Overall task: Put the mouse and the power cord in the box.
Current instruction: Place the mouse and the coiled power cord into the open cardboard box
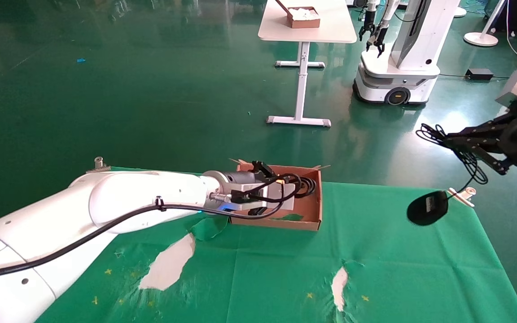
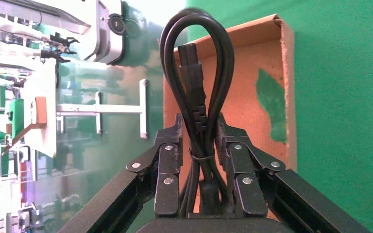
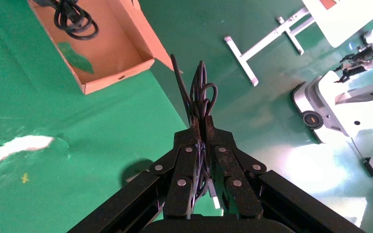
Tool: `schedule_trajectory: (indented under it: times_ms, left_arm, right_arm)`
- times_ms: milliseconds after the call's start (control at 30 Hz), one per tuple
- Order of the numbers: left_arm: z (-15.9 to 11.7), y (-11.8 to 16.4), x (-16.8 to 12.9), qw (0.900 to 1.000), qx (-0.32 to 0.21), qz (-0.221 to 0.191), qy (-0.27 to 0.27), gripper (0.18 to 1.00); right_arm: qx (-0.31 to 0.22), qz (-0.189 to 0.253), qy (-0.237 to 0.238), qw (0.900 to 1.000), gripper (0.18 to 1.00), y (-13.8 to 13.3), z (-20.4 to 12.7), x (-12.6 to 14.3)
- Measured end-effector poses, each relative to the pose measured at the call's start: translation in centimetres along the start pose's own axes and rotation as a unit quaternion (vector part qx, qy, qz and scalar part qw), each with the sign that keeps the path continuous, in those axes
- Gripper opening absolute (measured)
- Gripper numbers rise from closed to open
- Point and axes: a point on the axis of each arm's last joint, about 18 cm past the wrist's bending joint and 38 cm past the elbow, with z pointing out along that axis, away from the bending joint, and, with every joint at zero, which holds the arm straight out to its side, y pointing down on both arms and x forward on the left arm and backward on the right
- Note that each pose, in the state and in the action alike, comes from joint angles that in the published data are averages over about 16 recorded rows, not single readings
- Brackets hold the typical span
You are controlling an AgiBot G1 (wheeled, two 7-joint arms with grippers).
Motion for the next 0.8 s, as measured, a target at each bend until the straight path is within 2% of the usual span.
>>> schedule_trajectory:
  times_ms: [267,467,633,800]
  left_arm:
    - [0.1,0.0,-0.1,1.0,0.0,0.0,-0.001,0.384]
    - [0.0,0.7,-0.7,0.9999,-0.008,-0.007,-0.012,0.473]
    - [-0.8,3.0,-2.3,0.9984,-0.035,-0.028,-0.036,0.573]
    - [-3.0,7.2,-4.4,0.9937,-0.074,-0.056,-0.064,0.689]
  right_arm:
    - [0.003,0.0,-0.006,1.0,0.195,0.1,-0.5,-0.3]
    - [0.014,-0.005,-0.012,1.0,0.195,-0.6,-0.7,-0.7]
    - [0.036,-0.016,-0.023,0.999,0.195,-2.0,-0.2,-1.1]
    - [0.066,-0.037,-0.037,0.996,0.195,-4.2,1.7,-1.7]
